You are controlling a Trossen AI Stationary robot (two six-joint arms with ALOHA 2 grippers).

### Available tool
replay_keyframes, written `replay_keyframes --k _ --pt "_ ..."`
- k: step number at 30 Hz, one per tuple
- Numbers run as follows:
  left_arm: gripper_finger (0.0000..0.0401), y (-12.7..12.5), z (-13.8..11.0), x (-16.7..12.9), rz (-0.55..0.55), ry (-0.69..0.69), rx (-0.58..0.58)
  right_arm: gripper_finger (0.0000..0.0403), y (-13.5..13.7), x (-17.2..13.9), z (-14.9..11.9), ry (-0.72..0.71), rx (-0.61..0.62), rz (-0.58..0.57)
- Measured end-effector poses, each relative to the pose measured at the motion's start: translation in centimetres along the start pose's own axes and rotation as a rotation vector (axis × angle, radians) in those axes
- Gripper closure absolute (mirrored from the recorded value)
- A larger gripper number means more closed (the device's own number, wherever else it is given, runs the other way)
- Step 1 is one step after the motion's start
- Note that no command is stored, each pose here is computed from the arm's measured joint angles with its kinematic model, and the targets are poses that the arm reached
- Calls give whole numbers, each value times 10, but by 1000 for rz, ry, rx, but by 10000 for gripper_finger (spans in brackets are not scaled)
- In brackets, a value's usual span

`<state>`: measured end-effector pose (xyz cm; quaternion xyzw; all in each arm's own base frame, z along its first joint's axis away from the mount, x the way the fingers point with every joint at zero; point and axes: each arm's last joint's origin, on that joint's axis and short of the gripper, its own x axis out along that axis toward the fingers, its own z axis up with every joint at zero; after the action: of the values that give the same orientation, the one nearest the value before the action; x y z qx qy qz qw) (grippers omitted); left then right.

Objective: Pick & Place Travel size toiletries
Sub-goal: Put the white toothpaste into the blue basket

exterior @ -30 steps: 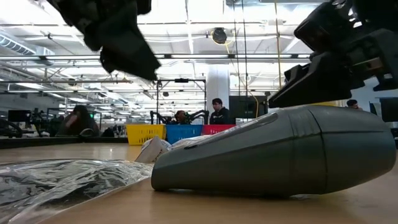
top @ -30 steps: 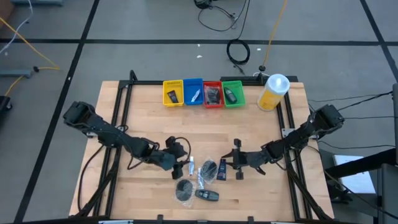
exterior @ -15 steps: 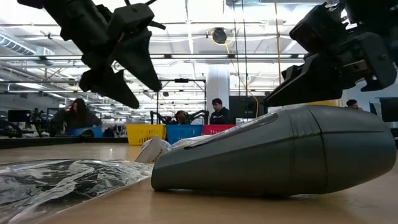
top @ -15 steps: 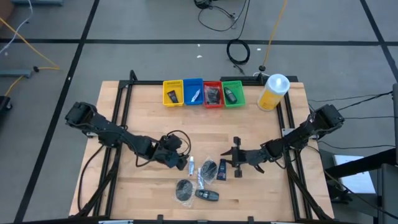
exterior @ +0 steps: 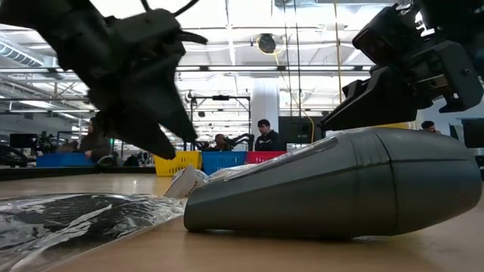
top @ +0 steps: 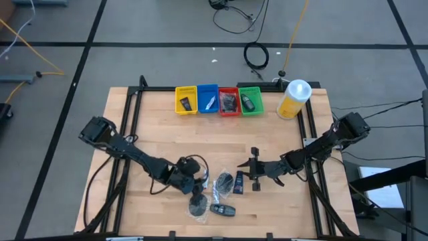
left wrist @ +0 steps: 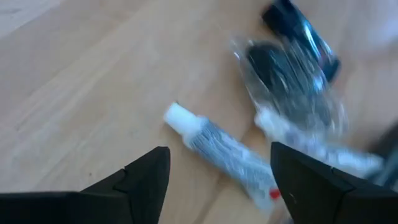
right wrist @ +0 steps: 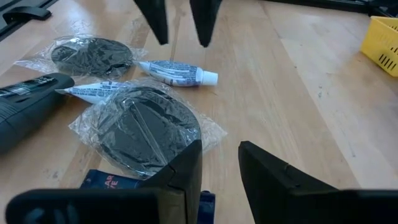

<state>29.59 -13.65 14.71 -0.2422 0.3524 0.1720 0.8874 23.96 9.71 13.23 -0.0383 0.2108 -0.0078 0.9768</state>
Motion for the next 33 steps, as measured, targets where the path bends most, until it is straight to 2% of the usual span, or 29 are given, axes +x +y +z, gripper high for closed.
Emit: replay_keyframes --k 4,6,13,20,24,28,33 --pt "149 -7 -8 -5 -29 6 155 307 0 0 0 0 0 0" --pt "152 -9 -10 -6 -27 -9 171 307 0 0 0 1 -2 -1" --pt "147 -8 -14 14 -21 -43 111 307 -1 0 0 0 -5 -2" --pt "96 3 -13 36 -16 31 -11 307 -2 1 0 0 -2 -6" --pt "89 7 -11 38 2 38 55 307 -3 1 0 2 -2 -9" --pt "122 9 -10 39 10 40 135 307 -3 1 0 1 -1 -8" --pt "196 10 -11 40 15 48 254 307 -3 1 0 1 -1 -8"
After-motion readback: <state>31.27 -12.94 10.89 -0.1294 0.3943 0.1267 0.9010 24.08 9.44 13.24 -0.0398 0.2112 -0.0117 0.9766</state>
